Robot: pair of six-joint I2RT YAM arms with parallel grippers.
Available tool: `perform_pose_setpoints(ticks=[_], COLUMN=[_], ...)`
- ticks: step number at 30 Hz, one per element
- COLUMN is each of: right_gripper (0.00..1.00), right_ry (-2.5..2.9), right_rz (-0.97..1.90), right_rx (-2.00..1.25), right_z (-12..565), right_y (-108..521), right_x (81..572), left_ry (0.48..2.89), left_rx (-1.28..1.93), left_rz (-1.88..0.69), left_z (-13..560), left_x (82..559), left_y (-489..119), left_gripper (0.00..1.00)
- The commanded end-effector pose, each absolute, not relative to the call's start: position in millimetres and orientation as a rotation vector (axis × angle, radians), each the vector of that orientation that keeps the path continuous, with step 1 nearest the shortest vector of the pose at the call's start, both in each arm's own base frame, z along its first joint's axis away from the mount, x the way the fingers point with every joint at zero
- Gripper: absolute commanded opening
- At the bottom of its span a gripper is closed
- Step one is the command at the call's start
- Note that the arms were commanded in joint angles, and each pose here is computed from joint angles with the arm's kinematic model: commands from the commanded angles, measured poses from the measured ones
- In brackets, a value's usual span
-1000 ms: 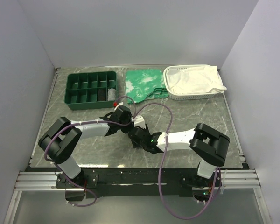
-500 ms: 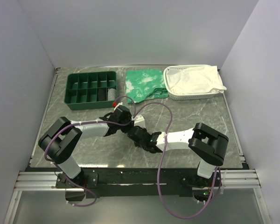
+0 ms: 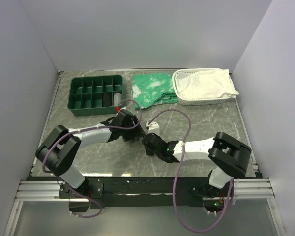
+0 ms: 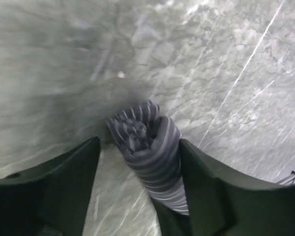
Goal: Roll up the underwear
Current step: Pick up the underwear from the center of the board.
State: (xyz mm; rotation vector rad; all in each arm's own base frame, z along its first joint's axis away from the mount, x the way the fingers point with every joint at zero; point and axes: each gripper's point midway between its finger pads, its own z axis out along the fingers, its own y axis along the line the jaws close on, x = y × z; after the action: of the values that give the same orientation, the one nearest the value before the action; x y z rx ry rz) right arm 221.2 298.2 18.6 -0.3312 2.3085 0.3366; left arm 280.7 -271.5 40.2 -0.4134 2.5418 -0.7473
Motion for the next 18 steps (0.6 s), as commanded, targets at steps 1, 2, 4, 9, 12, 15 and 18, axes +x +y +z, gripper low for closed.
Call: perform_pose_setpoints(ticks=[1,2,4,9,12,15,18], right_gripper=[0.0,0.0,0.0,0.0,0.0,0.0,0.0], right_ry=[2.319,2.32,2.305,2.276,2.26,2.24,2.226], right_rz=[0.337,0.337,0.345,0.353,0.355,0.356,0.337], right_rx=[-0.254,-0.256,-0.247,-0.237,-0.22,-0.209,-0.208], right_z=[34.2,39.1,48.8,73.9,86.7,100.9,113.5], right_y=[278.6,275.1,274.6,273.8,272.2,273.5,277.0], right_x=[215.6,213.4,214.7,221.9,229.5,240.1,251.4], left_ry=[2.439,2.42,2.37,2.272,2.206,2.154,2.133], left_rx=[-0.443,-0.445,-0.473,-0.558,-0.609,-0.649,-0.673], left_rz=[-0.639,-0.634,-0.619,-0.56,-0.519,-0.467,-0.425], left_z=[80.1,87.4,105.2,136.5,154.9,166.8,169.7], left_x=[309.0,313.0,323.4,338.4,341.2,342.9,342.4], left_y=[-238.4,-234.4,-221.2,-183.2,-154.8,-126.7,-105.8], left_gripper=[0.74,0.78,0.79,0.84,0.88,0.91,0.92])
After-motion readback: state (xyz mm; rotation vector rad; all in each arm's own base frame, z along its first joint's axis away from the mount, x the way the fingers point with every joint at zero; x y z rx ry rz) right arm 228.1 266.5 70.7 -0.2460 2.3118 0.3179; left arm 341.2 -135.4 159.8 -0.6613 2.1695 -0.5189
